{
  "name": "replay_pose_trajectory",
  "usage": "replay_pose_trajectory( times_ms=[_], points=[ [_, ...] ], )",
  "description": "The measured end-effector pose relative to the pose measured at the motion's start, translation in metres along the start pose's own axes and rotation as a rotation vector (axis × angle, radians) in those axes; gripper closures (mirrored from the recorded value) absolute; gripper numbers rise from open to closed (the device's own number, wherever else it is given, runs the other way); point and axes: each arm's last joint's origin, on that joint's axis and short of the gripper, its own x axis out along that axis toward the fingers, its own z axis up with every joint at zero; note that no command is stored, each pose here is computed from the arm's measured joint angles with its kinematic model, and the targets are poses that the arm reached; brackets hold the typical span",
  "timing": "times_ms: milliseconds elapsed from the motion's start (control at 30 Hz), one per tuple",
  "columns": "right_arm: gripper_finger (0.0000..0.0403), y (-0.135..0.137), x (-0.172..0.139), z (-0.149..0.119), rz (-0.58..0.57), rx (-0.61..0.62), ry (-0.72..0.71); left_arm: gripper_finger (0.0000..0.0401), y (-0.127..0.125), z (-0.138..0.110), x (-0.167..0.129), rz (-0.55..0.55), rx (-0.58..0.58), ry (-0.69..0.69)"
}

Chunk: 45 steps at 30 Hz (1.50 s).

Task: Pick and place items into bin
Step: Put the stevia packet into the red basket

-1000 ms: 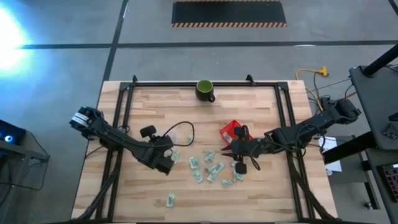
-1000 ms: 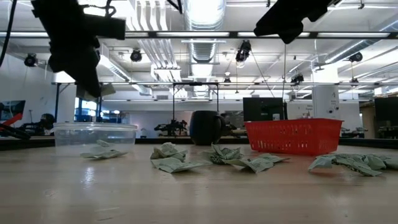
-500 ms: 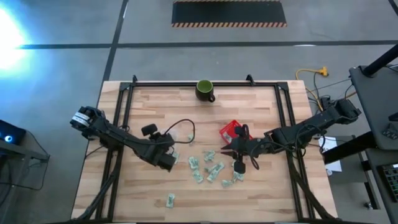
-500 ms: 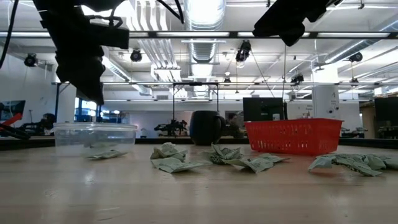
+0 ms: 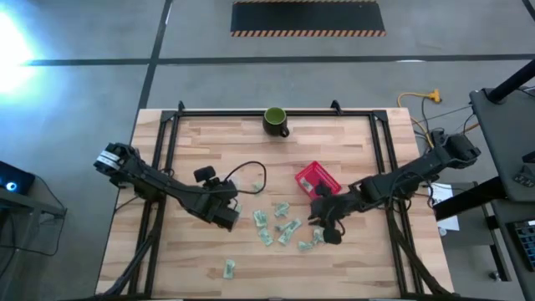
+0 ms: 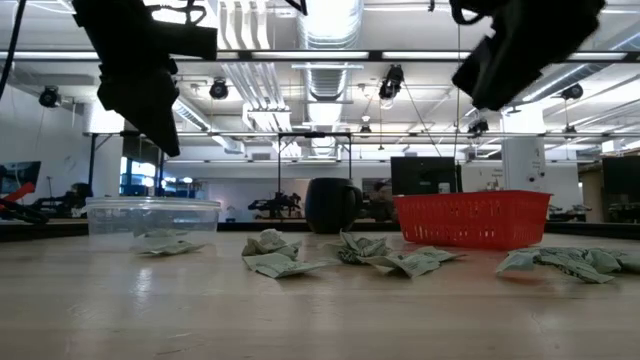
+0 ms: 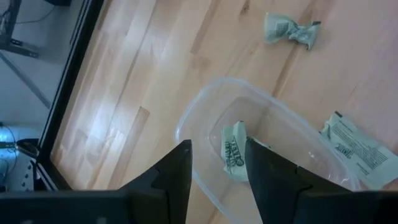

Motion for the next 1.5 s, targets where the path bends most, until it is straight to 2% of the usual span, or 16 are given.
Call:
replay_pose_trajectory(
  times_ms=[267, 500, 700, 933, 1133, 1500],
  points=[
    [0.0335, 0.012, 0.02, -0.013, 0.059, -0.015, 0.115, 0.0269, -0.001, 0.0, 0.0, -0.004, -0.01, -0.003],
    [0.0303, 0.029, 0.042, -0.011, 0.151, -0.068, 0.038, 0.0269, -0.001, 0.0, 0.0, -0.004, -0.012, -0.005],
    [0.0266, 0.027, 0.069, -0.024, 0.121, -0.032, 0.123, 0.0269, -0.001, 0.0, 0.0, -0.006, -0.015, -0.006],
    [0.0239, 0.026, 0.082, -0.03, 0.101, 0.049, 0.157, 0.0269, -0.001, 0.0, 0.0, -0.007, -0.014, -0.005],
    [0.0229, 0.028, 0.09, -0.027, 0.091, 0.052, 0.162, 0.0269, -0.001, 0.0, 0.0, -0.005, -0.014, -0.006],
    [0.0235, 0.029, 0.109, -0.029, 0.066, 0.054, 0.207, 0.0269, -0.001, 0.0, 0.0, -0.006, -0.016, -0.009]
  ],
)
